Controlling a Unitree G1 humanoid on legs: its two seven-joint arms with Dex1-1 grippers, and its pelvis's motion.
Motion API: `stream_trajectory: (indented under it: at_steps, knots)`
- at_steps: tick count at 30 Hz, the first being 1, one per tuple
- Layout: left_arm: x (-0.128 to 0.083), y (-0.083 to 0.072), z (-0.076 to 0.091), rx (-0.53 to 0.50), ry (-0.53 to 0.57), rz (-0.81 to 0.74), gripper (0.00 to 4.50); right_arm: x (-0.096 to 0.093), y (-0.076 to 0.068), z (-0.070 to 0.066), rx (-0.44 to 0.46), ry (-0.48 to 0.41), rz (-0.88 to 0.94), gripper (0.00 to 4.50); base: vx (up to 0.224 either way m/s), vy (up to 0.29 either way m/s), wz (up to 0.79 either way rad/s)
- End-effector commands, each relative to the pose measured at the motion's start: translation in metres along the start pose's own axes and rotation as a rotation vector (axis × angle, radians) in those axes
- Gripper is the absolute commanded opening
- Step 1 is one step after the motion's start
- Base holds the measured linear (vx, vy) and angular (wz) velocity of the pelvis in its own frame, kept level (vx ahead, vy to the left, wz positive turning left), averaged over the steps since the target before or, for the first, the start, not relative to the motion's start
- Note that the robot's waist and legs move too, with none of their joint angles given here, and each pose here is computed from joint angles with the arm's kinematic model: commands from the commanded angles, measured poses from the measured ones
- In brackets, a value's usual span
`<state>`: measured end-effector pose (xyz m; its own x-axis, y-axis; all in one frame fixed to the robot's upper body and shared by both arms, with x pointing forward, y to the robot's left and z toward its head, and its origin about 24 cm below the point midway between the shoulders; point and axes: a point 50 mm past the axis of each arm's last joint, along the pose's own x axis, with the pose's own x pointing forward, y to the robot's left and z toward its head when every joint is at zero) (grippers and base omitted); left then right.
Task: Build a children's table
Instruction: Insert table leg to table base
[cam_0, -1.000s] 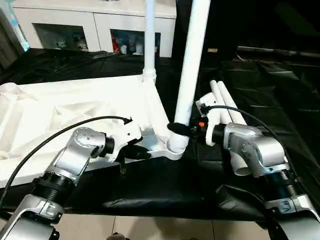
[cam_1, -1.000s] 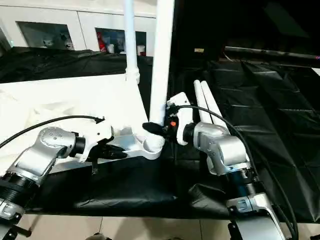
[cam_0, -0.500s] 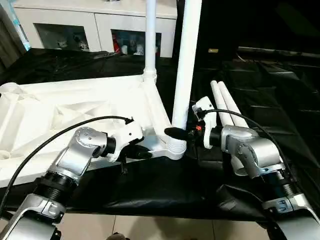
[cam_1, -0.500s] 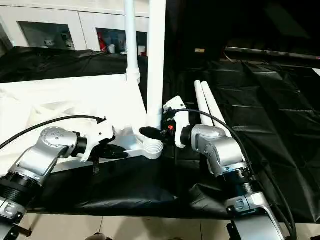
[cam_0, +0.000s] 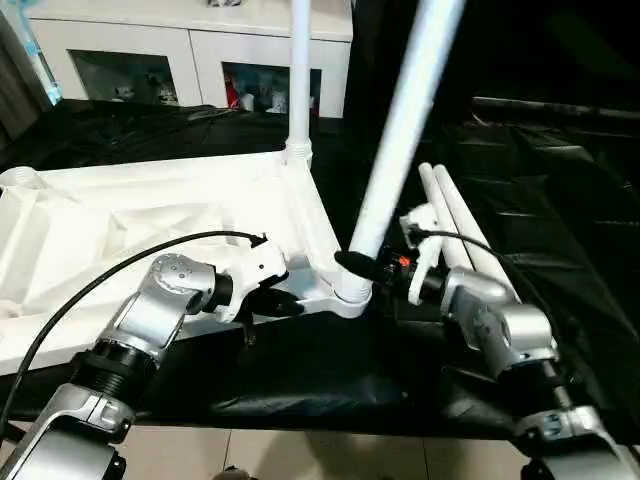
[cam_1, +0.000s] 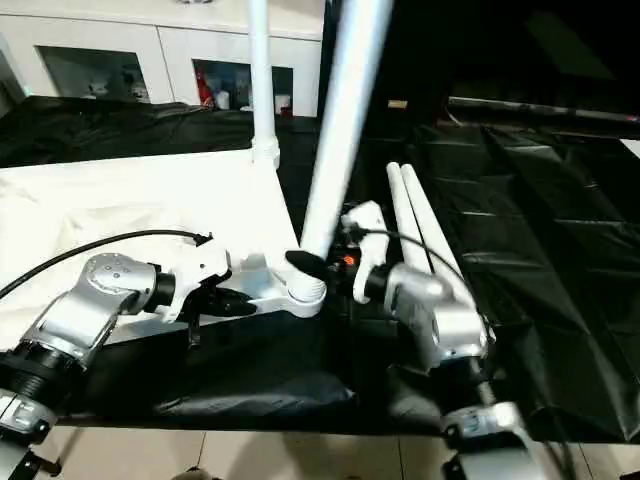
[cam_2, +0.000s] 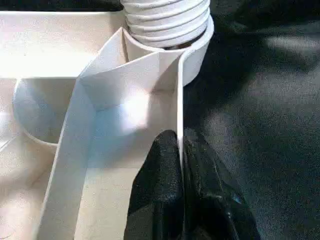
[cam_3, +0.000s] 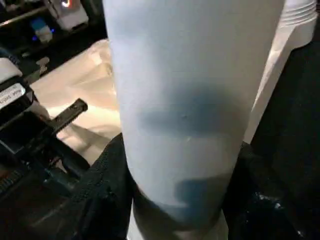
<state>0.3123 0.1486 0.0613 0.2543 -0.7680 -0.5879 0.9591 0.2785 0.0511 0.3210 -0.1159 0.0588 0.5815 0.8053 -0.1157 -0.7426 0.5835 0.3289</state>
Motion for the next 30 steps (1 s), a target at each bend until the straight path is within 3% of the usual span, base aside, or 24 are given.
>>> stream_trajectory:
  at_steps: [1,13,15,21,28,30]
  knots:
    - [-0.003,0.007,0.019,0.044,-0.079,0.03,0.0,-0.008,-0.005,-0.029,0.068,0.071,-0.054,1.93,0.0,0.0,0.0]
    - [-0.004,0.011,0.022,0.05,-0.084,0.052,0.0,-0.013,-0.003,-0.049,0.092,-0.001,-0.061,1.93,0.0,0.0,0.0]
    - [-0.005,0.011,0.023,0.05,-0.084,0.053,0.0,-0.017,-0.002,-0.058,0.081,-0.015,-0.082,1.93,0.0,0.0,0.0]
    - [-0.005,0.01,0.02,0.056,-0.068,0.042,0.0,-0.017,0.004,-0.064,-0.012,0.061,-0.05,1.93,0.0,0.0,0.0]
    - [-0.003,0.007,0.019,0.06,-0.064,0.036,0.0,-0.01,0.01,-0.056,-0.115,0.128,0.028,1.91,0.0,0.0,0.0]
    - [-0.003,0.006,0.018,0.067,-0.06,0.033,0.0,-0.004,0.007,-0.046,-0.144,0.149,0.05,1.91,0.0,0.0,0.0]
